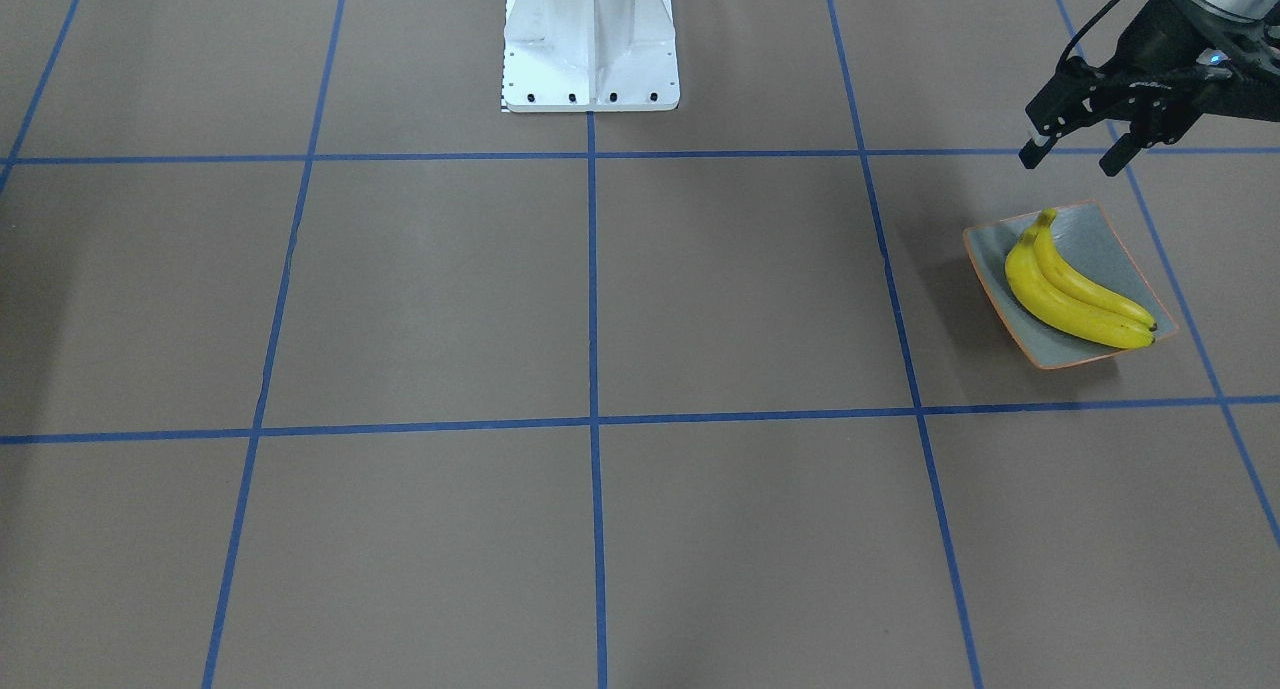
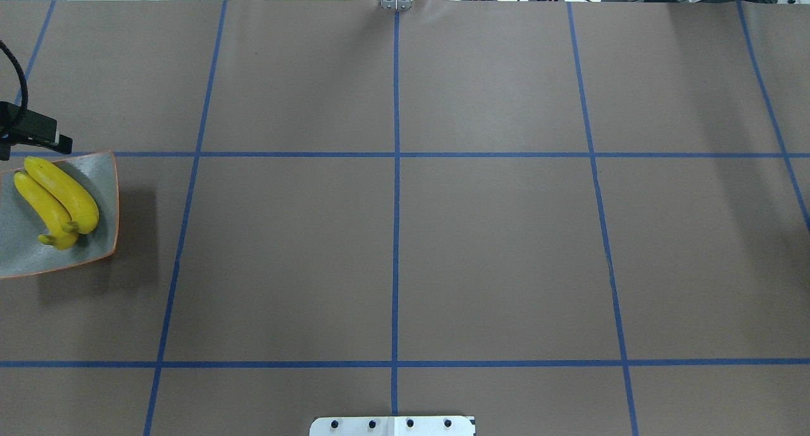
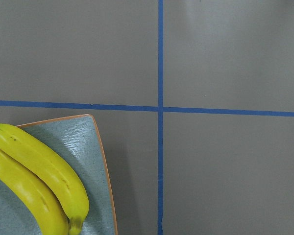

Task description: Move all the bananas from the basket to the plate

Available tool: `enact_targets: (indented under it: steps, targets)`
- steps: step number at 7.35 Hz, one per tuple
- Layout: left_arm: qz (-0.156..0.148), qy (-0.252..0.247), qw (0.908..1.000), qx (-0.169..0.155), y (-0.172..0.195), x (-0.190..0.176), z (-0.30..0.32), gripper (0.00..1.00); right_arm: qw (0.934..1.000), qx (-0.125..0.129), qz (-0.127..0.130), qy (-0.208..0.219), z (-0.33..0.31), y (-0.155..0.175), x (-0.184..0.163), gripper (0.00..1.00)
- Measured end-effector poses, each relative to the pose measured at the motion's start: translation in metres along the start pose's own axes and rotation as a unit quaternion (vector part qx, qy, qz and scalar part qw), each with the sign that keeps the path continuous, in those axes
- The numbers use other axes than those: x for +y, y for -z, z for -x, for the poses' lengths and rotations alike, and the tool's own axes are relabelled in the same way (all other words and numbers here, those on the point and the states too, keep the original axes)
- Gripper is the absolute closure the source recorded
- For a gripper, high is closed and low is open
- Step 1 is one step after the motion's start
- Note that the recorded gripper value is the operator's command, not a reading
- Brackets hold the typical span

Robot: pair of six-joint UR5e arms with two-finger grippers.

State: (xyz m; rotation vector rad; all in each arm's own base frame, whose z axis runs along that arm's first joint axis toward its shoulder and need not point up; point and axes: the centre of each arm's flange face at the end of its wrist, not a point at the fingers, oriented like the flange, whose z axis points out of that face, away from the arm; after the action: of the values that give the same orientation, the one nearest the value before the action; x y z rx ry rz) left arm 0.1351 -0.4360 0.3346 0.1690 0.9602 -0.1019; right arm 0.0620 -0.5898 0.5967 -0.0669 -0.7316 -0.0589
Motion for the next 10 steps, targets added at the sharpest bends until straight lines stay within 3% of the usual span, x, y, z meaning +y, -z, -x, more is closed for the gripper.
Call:
enact_targets:
  steps: [3, 5, 7, 10]
  targets:
    - [-0.006, 0.025, 0.9996, 0.009, 0.001, -0.011, -0.015, 0.00, 0.9971, -0.021, -0.021, -0.070, 0.133, 0.015, -0.004, 1.00]
    - [-0.013, 0.067, 0.9975, 0.019, 0.001, -0.026, -0.034, 0.00, 0.9918, -0.040, -0.024, -0.119, 0.222, 0.022, -0.006, 1.00]
    - [-0.014, 0.123, 0.9918, 0.034, -0.003, -0.044, -0.065, 0.00, 0.9824, -0.060, -0.022, -0.176, 0.310, 0.028, -0.007, 1.00]
    - [0.013, 0.207, 0.9765, 0.059, -0.029, -0.054, -0.150, 0.00, 0.9640, -0.095, -0.022, -0.247, 0.413, 0.023, 0.001, 1.00]
